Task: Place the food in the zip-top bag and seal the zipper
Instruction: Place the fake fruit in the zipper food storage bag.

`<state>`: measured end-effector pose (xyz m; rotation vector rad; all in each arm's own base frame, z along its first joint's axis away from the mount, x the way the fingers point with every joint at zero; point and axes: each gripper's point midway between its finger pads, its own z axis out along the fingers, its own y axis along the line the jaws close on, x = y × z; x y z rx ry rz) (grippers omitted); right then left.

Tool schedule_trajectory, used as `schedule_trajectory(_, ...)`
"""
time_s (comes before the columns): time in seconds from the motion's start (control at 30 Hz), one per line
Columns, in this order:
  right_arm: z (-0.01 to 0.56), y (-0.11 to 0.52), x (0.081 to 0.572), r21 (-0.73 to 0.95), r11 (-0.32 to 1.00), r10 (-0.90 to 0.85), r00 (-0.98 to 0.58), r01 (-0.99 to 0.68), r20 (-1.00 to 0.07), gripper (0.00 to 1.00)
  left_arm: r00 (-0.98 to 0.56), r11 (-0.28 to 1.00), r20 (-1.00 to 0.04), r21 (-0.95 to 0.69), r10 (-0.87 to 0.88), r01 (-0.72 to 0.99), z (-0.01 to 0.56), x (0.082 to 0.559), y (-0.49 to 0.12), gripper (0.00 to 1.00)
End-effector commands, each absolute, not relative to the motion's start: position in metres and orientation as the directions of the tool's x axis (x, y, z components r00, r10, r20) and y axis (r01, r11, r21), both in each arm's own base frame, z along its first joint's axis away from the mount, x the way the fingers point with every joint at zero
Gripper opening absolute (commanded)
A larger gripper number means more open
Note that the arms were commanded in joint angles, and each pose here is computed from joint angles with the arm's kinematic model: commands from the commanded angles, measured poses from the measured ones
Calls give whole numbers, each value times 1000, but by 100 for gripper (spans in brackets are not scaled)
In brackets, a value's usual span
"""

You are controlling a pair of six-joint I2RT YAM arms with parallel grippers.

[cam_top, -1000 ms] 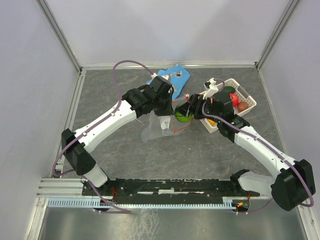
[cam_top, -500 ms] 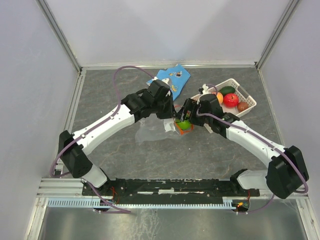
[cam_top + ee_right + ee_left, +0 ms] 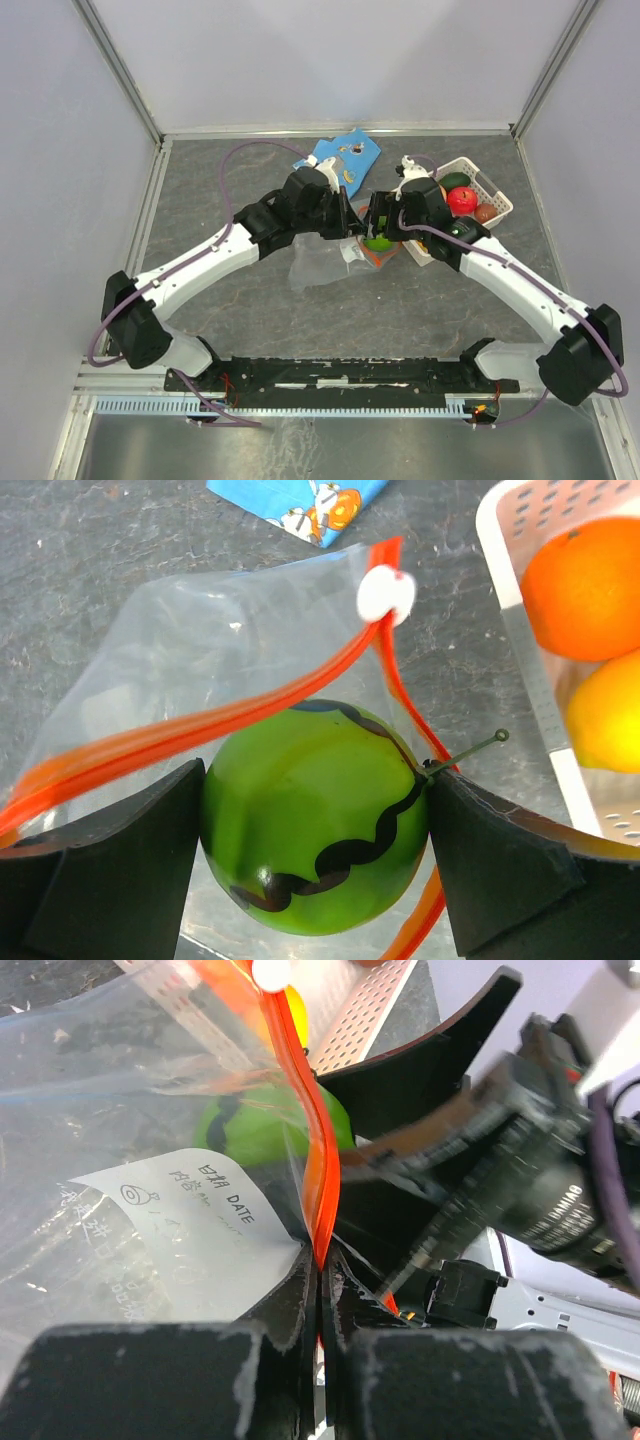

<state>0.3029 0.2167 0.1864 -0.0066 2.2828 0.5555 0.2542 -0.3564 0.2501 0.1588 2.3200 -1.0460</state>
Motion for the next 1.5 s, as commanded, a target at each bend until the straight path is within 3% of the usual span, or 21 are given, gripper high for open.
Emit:
schedule_trajectory(0.0,224,229,294,349,843,44,-594,-409,-803,81,-794,568,-573,-729,-204,381,279,251,-365,3)
schedule_trajectory(0.17,224,249,272,333,710,-47,-513,-620,-857,81,-807,563,-533,-760,-255,325,251,251,-343,3)
schedule_trajectory(0.47,219,269,252,300,572,-84,-419,-764,-904,80,-795,489,-550,-783,-255,385,251,238,-325,3)
schedule_trajectory(0.77,223,301,253,270,506,-71,-351,-820,-934,78,-802,437,-550,-796,-234,418,265,226,-327,3)
schedule_trajectory(1.1,209,316,248,265,449,-129,-355,-853,-926,93,-810,412,-551,-798,-202,440,272,217,-328,3)
schedule_trajectory(1.47,216,307,235,222,431,-111,-295,-875,-949,93,-852,306,-485,-856,-198,416,274,220,-351,3)
